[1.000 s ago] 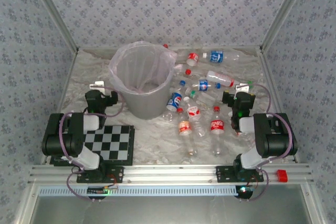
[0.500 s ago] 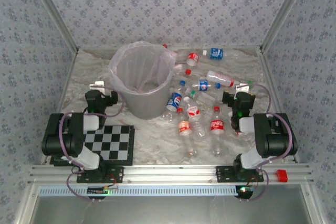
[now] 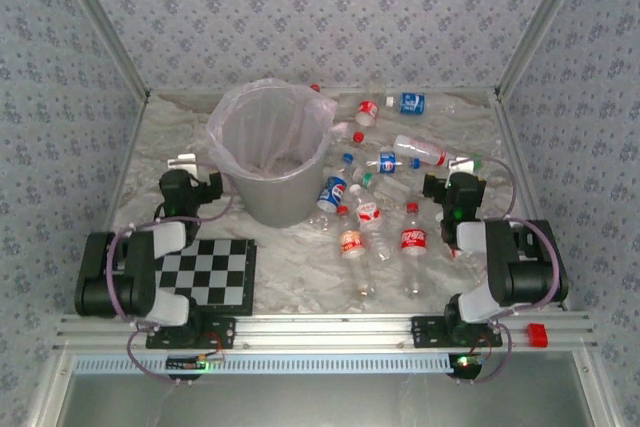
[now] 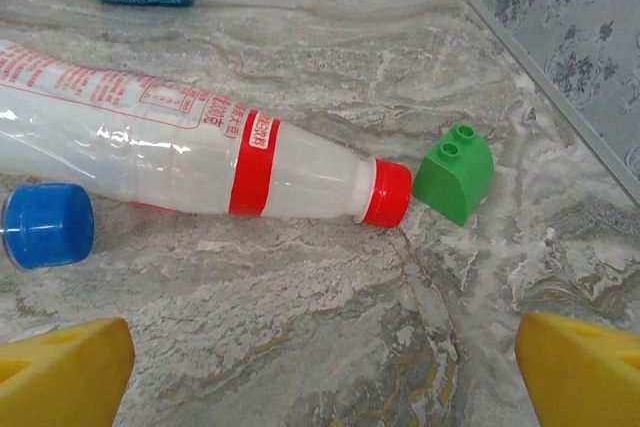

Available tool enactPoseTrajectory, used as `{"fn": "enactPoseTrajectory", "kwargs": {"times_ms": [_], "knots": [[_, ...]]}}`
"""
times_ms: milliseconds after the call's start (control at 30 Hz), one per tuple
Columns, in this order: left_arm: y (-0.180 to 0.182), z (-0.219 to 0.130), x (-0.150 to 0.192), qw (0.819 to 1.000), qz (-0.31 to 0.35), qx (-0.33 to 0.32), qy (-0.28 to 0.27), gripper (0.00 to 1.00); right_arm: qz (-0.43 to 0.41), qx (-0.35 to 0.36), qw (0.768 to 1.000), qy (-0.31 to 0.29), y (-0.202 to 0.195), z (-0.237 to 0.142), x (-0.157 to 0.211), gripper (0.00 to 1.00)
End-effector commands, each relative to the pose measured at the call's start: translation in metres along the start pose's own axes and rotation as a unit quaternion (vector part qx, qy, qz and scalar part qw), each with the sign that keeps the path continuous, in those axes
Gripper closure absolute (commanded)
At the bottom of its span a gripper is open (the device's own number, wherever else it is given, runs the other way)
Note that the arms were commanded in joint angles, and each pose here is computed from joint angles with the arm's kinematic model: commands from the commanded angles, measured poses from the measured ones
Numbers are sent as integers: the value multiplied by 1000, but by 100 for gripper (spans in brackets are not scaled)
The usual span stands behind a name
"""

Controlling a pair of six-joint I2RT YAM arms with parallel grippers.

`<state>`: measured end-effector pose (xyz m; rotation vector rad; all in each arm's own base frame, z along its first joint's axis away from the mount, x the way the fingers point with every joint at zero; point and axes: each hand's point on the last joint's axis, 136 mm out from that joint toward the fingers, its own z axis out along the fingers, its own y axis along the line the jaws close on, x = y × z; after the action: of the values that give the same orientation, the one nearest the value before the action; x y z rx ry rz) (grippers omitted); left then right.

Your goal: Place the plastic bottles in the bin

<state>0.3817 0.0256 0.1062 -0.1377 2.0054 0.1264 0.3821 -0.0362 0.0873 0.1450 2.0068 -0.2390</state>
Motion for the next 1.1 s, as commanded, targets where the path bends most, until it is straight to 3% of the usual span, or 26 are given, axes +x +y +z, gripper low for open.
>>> {"fn": "enactPoseTrajectory", "kwargs": {"times_ms": [0,133,200,300,367,500,733,867,1067], "knots": [[22,-27,-26,998,-16,-58,-10,1,15,16,1000,22,-3,-13,-30,0],[65,-70,-18,983,-87,-159,12,1,80,45,991,98,-13,-32,-42,0],[79,-88,-6,973,-142,-181,29,1,117,43,983,135,-13,-38,-48,0],[85,-108,-6,960,-205,-185,46,1,185,4,973,139,-4,-33,-72,0],[78,-120,-20,959,-236,-153,44,1,233,-14,962,143,-2,-21,-92,0],[45,-143,-78,953,-302,-23,26,1,265,-9,949,172,0,14,-129,0],[16,-185,-159,947,-312,81,-8,2,397,-31,901,174,9,93,-156,3],[-8,-201,-176,946,-295,137,13,3,452,-52,871,186,26,136,-160,16],[-39,-212,-180,953,-246,177,31,1,493,-50,844,203,46,182,-152,10]]}}
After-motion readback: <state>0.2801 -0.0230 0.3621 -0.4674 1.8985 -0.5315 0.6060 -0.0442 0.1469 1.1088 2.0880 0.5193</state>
